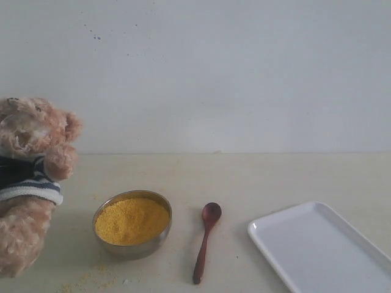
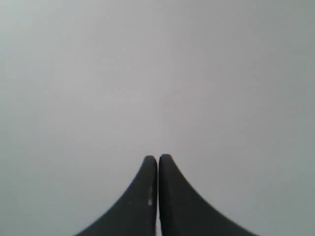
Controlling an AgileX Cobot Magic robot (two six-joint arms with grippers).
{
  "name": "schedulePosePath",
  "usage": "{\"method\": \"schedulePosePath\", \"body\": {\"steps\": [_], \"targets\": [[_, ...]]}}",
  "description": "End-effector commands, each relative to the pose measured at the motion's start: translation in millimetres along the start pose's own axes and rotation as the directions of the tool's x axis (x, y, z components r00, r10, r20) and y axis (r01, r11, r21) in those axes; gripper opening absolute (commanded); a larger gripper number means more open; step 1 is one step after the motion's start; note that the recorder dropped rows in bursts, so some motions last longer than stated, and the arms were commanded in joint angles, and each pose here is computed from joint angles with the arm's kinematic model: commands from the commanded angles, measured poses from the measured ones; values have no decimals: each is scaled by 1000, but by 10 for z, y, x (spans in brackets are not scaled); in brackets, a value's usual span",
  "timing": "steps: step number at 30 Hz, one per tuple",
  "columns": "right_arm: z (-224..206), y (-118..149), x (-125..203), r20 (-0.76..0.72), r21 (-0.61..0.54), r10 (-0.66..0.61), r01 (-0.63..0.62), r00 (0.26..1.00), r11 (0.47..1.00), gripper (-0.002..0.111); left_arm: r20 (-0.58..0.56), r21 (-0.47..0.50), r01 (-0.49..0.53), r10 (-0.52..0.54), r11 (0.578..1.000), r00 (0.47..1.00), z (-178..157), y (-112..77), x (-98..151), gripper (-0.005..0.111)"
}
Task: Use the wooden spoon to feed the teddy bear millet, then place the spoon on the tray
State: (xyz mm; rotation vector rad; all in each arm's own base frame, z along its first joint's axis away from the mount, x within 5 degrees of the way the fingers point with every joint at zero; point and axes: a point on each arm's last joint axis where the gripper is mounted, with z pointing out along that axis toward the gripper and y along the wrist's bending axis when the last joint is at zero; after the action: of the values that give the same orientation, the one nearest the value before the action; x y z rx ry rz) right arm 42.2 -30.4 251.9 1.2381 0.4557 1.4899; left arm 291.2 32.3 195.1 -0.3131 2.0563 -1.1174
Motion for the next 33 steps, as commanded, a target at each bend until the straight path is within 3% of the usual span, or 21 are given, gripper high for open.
{"method": "schedulePosePath", "body": {"steps": [1,3,4,5,6,7,8,9,10,11,12,13,14,16,18,21,24,26,29,33], "targets": [[145,486,103,105,-201,-122,141,987,969,0,14,32,22,-22,999,1000,-13,-35,-8,4],[285,669,243,120,-214,-295,315,948,925,0,11,47,20,-21,999,1000,-13,-48,-6,4],[383,734,341,116,-210,-436,451,893,868,0,10,53,20,-21,998,1000,-14,-54,-5,4],[488,762,440,107,-207,-593,601,798,772,0,9,58,20,-21,998,1000,-14,-58,-4,4],[605,773,557,94,-205,-779,778,620,594,0,9,60,20,-21,998,1000,-14,-59,-4,4],[726,739,666,74,-207,-925,913,373,351,0,9,60,20,-21,998,1000,-14,-59,-4,4],[821,669,743,37,-215,-990,968,137,126,0,9,60,20,-21,998,1000,-14,-59,-4,4],[931,548,812,-8,-246,-986,956,-166,-159,0,9,60,20,-21,998,1000,-14,-59,-4,4],[1026,400,843,-54,-294,-901,869,-430,-398,0,9,60,20,-21,998,1000,-14,-59,-4,4],[1089,278,843,-75,-340,-785,756,-614,-559,0,9,60,20,-21,998,1000,-14,-59,-4,4],[1142,108,813,-129,-402,-663,650,-737,-644,0,9,60,20,-21,998,1000,-14,-59,-4,4],[1159,-49,774,-202,-463,-583,602,-787,-651,0,9,60,20,-21,998,1000,-14,-59,-4,4],[1157,-172,738,-302,-497,-561,630,-770,-597,0,9,60,20,-21,998,1000,-14,-59,-4,4],[1050,-400,685,-556,-526,-503,749,-661,-403,0,9,60,20,-21,998,1000,-14,-59,-4,4],[880,-534,651,-705,-555,-350,787,-617,-269,0,9,60,20,-21,998,1000,-14,-59,-4,4],[727,-595,620,-775,-570,-201,801,-599,-185,0,8,63,20,-21,998,1000,-14,-63,-3,4],[625,-612,673,-864,-478,-152,877,-480,-54,0,8,63,16,-17,998,1000,-14,-62,-3,4],[530,-639,744,-857,-514,-87,857,-509,47,0,7,68,16,-17,998,1000,-14,-67,-3,4],[446,-683,828,-812,-583,-37,804,-583,116,0,6,72,16,-17,997,1000,-15,-71,-2,4],[454,-819,930,-813,-579,-22,803,-582,139,0,4,81,18,-19,997,1000,-16,-77,6,4]]}}
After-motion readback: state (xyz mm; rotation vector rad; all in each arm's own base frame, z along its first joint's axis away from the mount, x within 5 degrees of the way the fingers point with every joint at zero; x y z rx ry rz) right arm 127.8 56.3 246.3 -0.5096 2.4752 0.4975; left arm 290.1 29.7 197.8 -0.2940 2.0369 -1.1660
